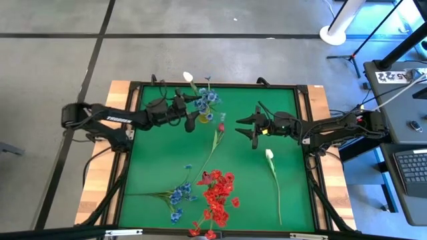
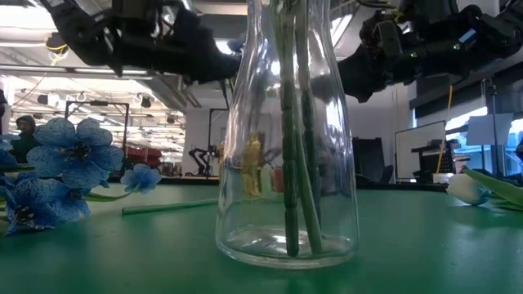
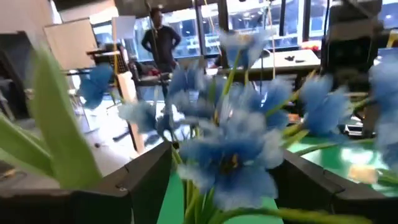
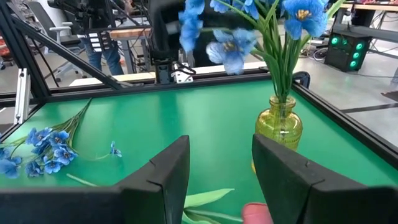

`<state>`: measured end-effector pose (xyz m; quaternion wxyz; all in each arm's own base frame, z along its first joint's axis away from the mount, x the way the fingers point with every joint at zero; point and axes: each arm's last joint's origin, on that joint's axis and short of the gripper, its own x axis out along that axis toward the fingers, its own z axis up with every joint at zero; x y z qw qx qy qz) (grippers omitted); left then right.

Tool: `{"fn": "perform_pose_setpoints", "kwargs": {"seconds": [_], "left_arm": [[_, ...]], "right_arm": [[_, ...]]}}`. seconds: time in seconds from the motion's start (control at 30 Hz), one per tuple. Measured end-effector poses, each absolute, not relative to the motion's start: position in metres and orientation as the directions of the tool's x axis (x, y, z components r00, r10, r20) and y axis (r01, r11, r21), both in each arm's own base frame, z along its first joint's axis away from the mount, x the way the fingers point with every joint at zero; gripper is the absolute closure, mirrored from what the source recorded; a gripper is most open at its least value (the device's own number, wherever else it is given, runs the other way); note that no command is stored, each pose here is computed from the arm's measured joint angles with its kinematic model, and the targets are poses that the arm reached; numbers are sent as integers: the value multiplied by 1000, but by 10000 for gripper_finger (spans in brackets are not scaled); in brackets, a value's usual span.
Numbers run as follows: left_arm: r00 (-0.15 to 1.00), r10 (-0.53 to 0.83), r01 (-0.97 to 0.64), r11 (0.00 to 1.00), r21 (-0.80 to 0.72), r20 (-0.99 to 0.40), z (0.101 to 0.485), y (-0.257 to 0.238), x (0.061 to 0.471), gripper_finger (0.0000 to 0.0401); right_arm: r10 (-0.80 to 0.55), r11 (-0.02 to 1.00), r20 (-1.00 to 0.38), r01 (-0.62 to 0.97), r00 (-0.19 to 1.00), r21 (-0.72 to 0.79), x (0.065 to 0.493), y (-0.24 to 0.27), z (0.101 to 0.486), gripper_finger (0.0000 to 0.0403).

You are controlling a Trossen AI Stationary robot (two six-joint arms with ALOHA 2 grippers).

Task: Sort flowers into vase by color
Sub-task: Put the top blue flower into the yellow vase, then put the blue flower into the yellow vase

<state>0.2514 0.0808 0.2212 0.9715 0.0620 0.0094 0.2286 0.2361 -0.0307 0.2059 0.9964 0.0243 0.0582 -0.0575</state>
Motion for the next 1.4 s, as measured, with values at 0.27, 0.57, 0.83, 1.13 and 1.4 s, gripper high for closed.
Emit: {"fn": "perform_pose_setpoints", "kwargs": {"seconds": [0.27, 0.57, 0.83, 1.13, 1.4], "left_arm": [[905, 413, -423, 900, 110, 102, 256, 53, 233, 152], [902, 430, -432, 895, 110, 45, 275, 7, 202, 152], [959, 224, -234, 971, -39, -177, 261, -41, 171, 152], [849, -105, 8, 982, -187, -518, 221, -100, 141, 158], [704, -220, -23, 943, -332, -675, 195, -133, 123, 159]], "right_arm": [[-112, 992, -135, 119, 984, 42, 236, -31, 204, 230], [-140, 988, -160, 149, 977, 50, 235, -31, 202, 230], [-137, 983, -237, 162, 962, 90, 234, -31, 194, 230], [-132, 972, -351, 191, 927, 140, 231, -31, 184, 230], [-131, 971, -348, 190, 928, 142, 231, -31, 184, 230]]}}
